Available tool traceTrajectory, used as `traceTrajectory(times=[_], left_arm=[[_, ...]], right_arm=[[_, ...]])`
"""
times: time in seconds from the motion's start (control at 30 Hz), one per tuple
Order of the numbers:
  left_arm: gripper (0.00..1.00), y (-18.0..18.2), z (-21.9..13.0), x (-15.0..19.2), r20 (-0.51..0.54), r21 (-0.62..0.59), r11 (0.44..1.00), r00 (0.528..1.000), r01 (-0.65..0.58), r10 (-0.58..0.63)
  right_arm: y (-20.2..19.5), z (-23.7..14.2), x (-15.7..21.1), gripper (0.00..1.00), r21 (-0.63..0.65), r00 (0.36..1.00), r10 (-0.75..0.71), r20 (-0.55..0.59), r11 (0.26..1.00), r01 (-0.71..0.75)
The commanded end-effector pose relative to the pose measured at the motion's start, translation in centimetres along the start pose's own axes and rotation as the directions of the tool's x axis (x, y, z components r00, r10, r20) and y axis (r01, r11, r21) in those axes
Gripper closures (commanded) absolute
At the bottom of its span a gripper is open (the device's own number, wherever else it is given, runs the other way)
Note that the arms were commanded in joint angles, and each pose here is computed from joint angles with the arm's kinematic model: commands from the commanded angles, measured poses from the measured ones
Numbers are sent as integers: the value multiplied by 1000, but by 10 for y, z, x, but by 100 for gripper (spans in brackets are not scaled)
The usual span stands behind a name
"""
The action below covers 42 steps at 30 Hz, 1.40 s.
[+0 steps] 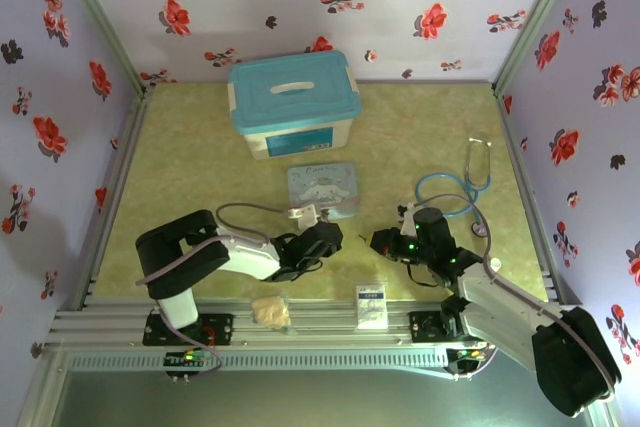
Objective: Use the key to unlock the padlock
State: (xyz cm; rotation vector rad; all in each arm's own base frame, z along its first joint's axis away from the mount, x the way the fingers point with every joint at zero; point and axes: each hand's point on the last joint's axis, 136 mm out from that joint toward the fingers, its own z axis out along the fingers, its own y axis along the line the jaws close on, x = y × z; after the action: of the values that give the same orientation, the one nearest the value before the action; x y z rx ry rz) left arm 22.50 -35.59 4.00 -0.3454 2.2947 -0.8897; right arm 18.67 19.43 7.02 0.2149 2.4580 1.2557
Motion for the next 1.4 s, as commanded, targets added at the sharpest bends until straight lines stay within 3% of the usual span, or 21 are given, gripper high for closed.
traceTrajectory(times=[0.0, 0.27, 0.53, 1.17, 1.37], left_arm=[[100, -36, -11, -22, 60, 148, 980, 988, 130, -140], [100, -56, -16, -33, 78, 290, 925, 957, 247, -280], [100, -57, -18, -33, 68, 317, 899, 938, 302, -339], [100, -71, -29, -41, 43, 431, 816, 895, 385, -445], [100, -64, -30, -44, 62, 421, 818, 887, 393, -458]], right_arm=[[6, -1, -1, 100, -43, 998, 61, 15, 997, -60], [16, 9, -2, 100, -118, 994, 110, 12, 987, -108], [30, 25, -6, 100, -182, 994, 108, -7, 977, -108], [61, 20, -22, 100, -306, 995, 100, 18, 948, -90], [58, 14, -23, 100, -269, 997, 69, 31, 961, -58]])
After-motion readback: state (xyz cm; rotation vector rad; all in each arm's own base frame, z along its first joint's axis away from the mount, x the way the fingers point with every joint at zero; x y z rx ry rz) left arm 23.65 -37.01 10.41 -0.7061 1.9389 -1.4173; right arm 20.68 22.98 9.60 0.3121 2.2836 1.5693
